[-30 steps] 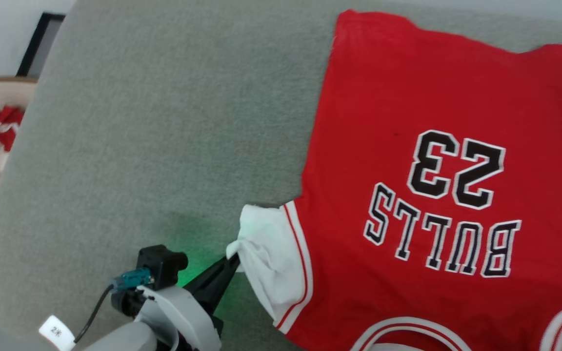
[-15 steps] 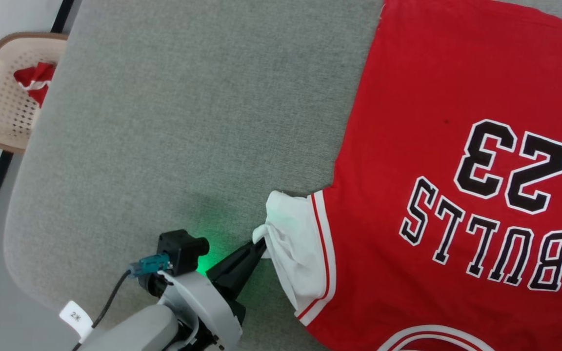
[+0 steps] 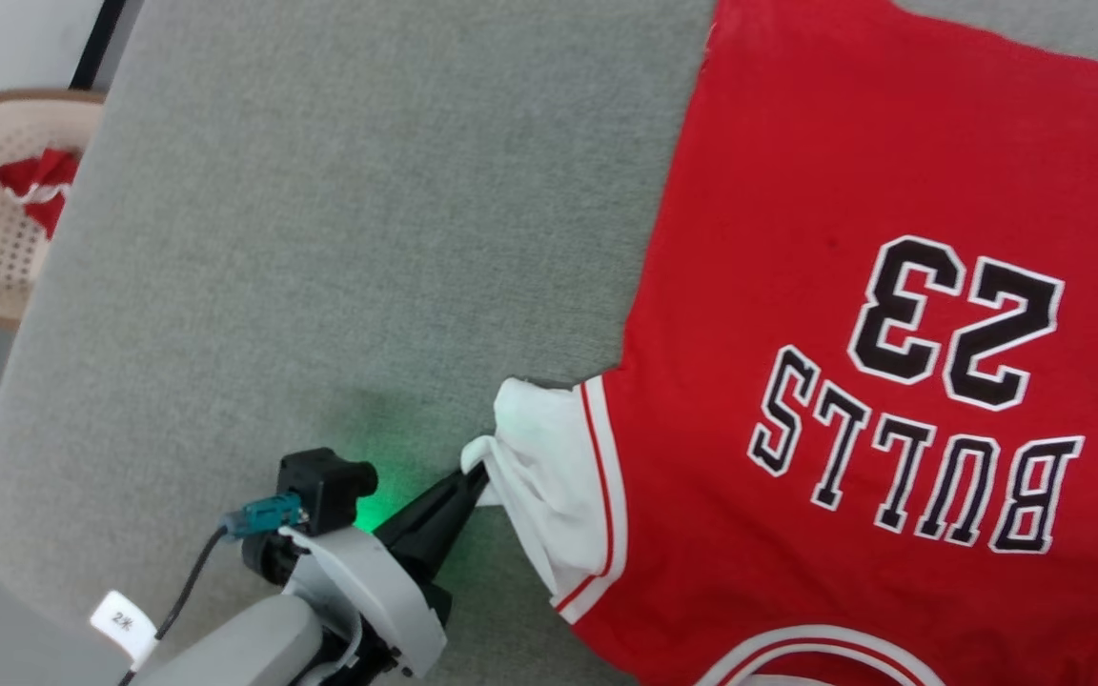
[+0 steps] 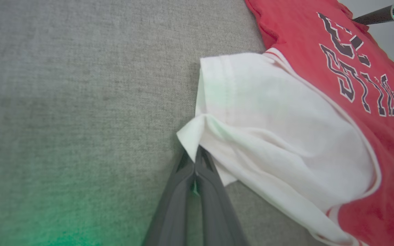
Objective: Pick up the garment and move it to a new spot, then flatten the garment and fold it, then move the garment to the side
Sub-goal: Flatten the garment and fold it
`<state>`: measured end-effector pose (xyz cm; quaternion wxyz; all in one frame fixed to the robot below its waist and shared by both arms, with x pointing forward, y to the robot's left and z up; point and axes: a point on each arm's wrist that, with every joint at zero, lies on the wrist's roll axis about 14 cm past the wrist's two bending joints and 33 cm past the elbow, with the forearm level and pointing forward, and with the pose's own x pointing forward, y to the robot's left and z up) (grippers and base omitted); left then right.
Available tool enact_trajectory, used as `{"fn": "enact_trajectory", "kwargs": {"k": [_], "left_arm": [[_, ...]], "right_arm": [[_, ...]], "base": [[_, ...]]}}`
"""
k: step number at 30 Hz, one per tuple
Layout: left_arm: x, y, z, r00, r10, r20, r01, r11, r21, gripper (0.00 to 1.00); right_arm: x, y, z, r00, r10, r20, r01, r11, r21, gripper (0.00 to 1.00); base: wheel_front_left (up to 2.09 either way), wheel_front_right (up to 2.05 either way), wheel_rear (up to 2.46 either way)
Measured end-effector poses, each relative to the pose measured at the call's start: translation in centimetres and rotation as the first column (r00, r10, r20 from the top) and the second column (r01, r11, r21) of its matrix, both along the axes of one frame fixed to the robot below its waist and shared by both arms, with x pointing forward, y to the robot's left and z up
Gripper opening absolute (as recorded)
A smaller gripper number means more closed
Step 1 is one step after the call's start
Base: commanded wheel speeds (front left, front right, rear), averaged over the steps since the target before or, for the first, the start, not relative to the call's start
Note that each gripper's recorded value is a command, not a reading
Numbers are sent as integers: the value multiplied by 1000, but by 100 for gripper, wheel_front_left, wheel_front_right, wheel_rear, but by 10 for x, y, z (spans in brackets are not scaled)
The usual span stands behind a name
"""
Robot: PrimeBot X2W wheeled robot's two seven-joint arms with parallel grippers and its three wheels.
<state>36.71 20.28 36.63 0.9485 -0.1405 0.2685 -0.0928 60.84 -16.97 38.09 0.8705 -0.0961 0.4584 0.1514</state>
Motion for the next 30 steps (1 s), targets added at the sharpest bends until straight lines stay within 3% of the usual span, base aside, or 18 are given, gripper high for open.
{"fn": "enact_trajectory", "kwargs": {"k": [13, 24, 30], "left_arm": [[2, 8, 8, 1000, 1, -5, -1, 999, 33, 0], [11, -8, 17, 998, -64, 17, 63, 997, 43, 0], [11, -17, 20, 996, -86, 24, 85, 996, 34, 0]], "right_arm": [[-101, -32, 9, 998, 60, 1, -60, 996, 71, 0], [-196, -70, -7, 995, -88, -45, 94, 986, 140, 0], [-226, -76, -18, 985, -166, -56, 173, 972, 162, 0]], "base": [[0, 0, 0], [0, 0, 0], [0, 0, 0]]}}
